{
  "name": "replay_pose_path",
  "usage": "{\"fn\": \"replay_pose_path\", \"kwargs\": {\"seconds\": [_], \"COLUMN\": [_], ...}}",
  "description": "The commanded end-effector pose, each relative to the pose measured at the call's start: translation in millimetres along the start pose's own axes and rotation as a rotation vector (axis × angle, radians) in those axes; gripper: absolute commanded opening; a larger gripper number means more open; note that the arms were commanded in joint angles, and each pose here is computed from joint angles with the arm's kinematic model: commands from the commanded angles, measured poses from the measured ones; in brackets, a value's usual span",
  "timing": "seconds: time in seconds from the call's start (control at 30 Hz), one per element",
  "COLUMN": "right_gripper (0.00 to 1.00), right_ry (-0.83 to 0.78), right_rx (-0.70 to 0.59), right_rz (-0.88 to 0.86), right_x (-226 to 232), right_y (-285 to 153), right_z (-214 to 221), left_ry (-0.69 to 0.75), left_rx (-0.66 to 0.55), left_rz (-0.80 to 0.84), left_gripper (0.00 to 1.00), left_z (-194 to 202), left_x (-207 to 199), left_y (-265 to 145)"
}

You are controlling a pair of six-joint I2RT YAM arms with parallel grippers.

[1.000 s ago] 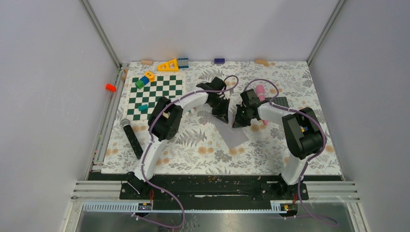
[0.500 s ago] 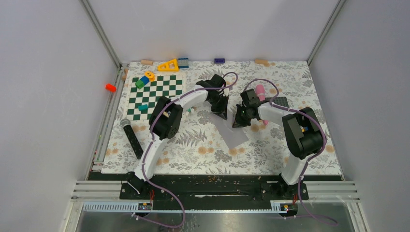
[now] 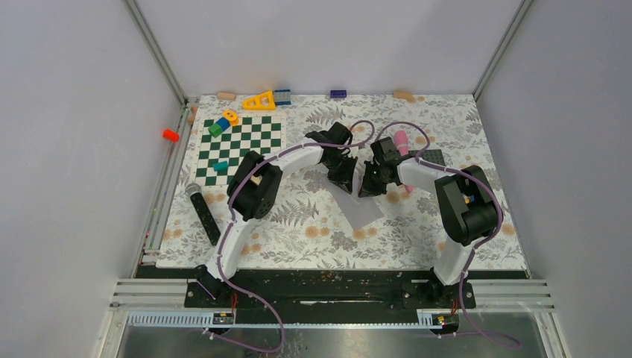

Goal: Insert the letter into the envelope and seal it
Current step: Seal the envelope flap on the envelope.

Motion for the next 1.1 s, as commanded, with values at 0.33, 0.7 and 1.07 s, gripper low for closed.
{"fn": "replay_pose_path", "kwargs": {"seconds": [0.33,0.7,1.07], "right_gripper": [0.0,0.0,0.0], "right_ry": [-0.021,-0.021,-0.02], "right_rx": [0.035,0.038,0.04], "right_rz": [0.103,0.103,0.101], "right_x": [-19,-19,-19], "right_y": [11,11,11], "right_z": [9,10,10], "left_ry": [0.024,0.034,0.032], "left_rx": [0.116,0.123,0.144], "left_rz": [-0.007,0.001,0.03], "left_gripper": [0.0,0.0,0.0], "left_z": [33,34,37], "left_x": [-5,-12,-22], "left_y": [15,21,32]}}
Point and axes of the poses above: each gripper's point midway between its finger pads, its own y axis out along the fingers, its own x axis along the line the jaws close on, z = x × y, the point moved 6 cm from there along -y, back along the fingers, and after that the axes turned 6 degrees about y, right-handed, at the moved point
